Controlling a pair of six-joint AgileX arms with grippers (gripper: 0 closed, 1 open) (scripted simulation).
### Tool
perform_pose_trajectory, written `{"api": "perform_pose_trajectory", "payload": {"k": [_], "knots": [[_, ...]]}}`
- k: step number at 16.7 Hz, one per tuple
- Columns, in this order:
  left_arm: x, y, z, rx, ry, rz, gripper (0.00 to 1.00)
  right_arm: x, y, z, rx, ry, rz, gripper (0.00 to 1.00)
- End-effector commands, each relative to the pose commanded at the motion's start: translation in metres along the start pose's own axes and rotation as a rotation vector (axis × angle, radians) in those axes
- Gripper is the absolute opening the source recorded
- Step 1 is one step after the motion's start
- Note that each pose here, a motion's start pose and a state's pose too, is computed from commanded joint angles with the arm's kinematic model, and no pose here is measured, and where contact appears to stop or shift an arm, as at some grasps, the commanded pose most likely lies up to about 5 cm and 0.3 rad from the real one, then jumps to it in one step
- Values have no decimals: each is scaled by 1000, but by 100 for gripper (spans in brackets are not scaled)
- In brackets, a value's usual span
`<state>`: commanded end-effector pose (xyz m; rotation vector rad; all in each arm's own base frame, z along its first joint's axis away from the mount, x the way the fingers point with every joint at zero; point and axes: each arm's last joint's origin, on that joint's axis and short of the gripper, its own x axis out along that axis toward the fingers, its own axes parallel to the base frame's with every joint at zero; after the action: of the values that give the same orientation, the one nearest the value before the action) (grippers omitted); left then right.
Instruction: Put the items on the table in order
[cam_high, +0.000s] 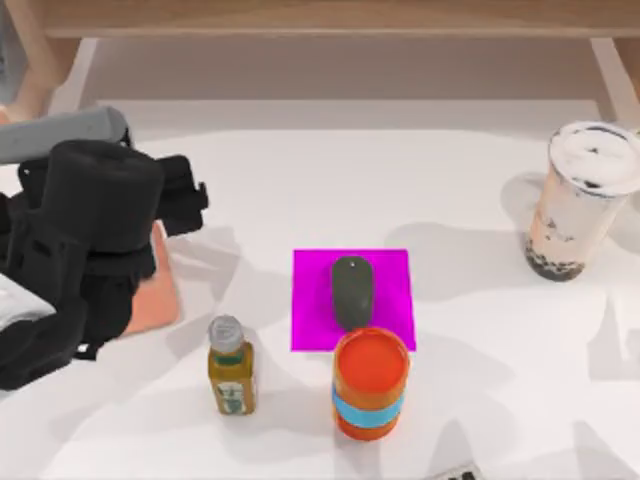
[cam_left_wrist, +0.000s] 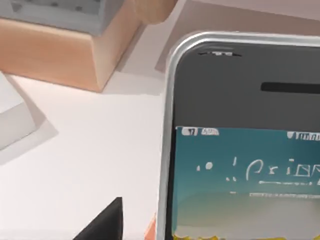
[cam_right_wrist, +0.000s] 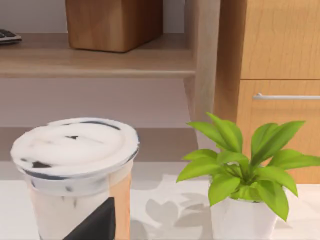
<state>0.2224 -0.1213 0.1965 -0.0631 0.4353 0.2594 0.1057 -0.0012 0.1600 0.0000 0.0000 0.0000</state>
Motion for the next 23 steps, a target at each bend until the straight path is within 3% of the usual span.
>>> {"api": "perform_pose_trajectory", "payload": {"k": [18, 23], "knots": [[-25, 8, -11, -2, -1, 0, 100, 0, 0, 0, 0, 0, 0, 100], [-30, 32, -5, -38, -17, -29, 100, 0, 0, 0, 0, 0, 0, 100]]}}
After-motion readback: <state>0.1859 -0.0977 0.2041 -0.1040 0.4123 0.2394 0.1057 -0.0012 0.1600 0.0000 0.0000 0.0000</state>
